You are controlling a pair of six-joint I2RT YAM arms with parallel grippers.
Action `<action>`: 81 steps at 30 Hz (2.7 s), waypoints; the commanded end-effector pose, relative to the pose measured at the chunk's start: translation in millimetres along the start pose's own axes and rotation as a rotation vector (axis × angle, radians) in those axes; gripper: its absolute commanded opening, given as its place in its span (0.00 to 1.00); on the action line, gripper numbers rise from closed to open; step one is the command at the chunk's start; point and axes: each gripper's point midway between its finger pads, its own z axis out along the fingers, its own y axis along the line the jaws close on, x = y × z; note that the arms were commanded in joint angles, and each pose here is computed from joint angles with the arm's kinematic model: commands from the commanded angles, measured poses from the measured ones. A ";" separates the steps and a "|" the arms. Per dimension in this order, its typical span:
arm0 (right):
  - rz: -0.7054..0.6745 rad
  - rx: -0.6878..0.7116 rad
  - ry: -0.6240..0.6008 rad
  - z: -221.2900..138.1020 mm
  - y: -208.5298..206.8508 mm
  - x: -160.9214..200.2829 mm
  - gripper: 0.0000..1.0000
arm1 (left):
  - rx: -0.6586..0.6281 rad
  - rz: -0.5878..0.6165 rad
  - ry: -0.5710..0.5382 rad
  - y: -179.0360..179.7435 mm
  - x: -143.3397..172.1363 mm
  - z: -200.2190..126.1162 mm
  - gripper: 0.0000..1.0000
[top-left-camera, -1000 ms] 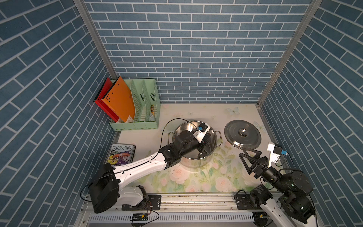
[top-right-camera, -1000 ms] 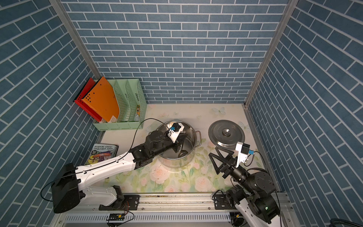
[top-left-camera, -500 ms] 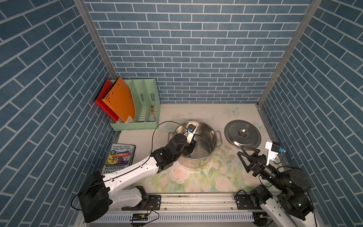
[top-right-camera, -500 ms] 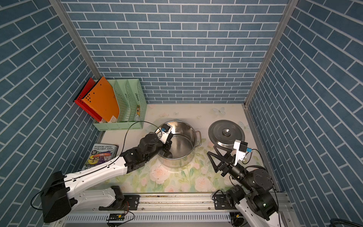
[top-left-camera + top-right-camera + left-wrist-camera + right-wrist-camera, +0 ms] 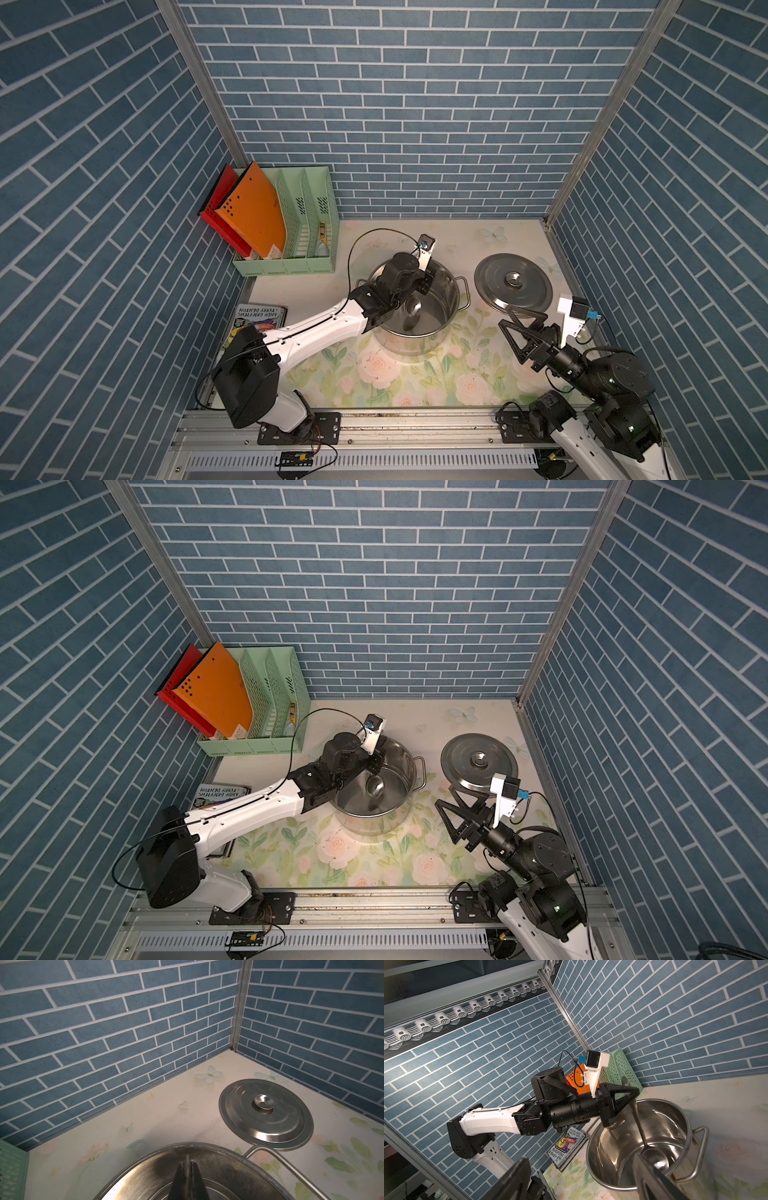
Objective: Stir the soup with a spoon
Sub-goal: Stir the soup in the pan with a stick.
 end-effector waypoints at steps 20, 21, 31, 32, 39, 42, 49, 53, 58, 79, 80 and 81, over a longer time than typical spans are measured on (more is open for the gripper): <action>-0.066 -0.079 -0.062 -14.8 27.1 -17.2 0.81 | 0.412 -0.009 -0.050 -94.2 8.3 -70.1 0.00; -0.065 -0.079 -0.063 -15.2 27.4 -17.4 0.81 | 0.393 -0.007 -0.031 -89.3 14.7 -73.2 0.00; -0.046 -0.091 -0.071 -13.4 24.6 -14.3 0.81 | 0.036 0.057 0.082 -14.4 57.3 -85.9 0.00; -0.048 -0.092 -0.073 -13.2 25.1 -15.0 0.81 | 0.010 0.058 0.084 -7.5 57.9 -84.7 0.00; -0.047 -0.090 -0.074 -15.8 26.6 -15.7 0.81 | -0.147 0.009 0.038 47.0 50.1 -70.2 0.00; -0.047 -0.088 -0.075 -17.2 26.8 -15.7 0.81 | -0.160 -0.007 0.008 57.2 40.5 -57.1 0.00; -0.050 -0.090 -0.078 -17.6 28.0 -16.9 0.81 | -0.065 -0.001 -0.040 38.2 16.7 -5.5 0.00; -0.053 -0.087 -0.078 -18.9 29.1 -18.1 0.81 | 0.041 -0.016 -0.090 17.2 2.2 12.9 0.00; -0.058 -0.084 -0.078 -19.8 29.6 -18.6 0.81 | 0.210 -0.042 -0.151 -13.7 -10.9 16.5 0.00; -0.063 -0.105 -0.085 -20.5 33.5 -20.1 0.81 | 0.403 0.012 -0.137 -62.8 18.0 -60.1 0.00; -0.063 -0.104 -0.085 -20.2 33.1 -19.6 0.81 | 0.386 0.015 -0.126 -58.7 22.4 -64.0 0.00; -0.063 -0.105 -0.086 -19.9 32.9 -19.6 0.81 | 0.363 0.018 -0.114 -54.1 26.6 -67.6 0.00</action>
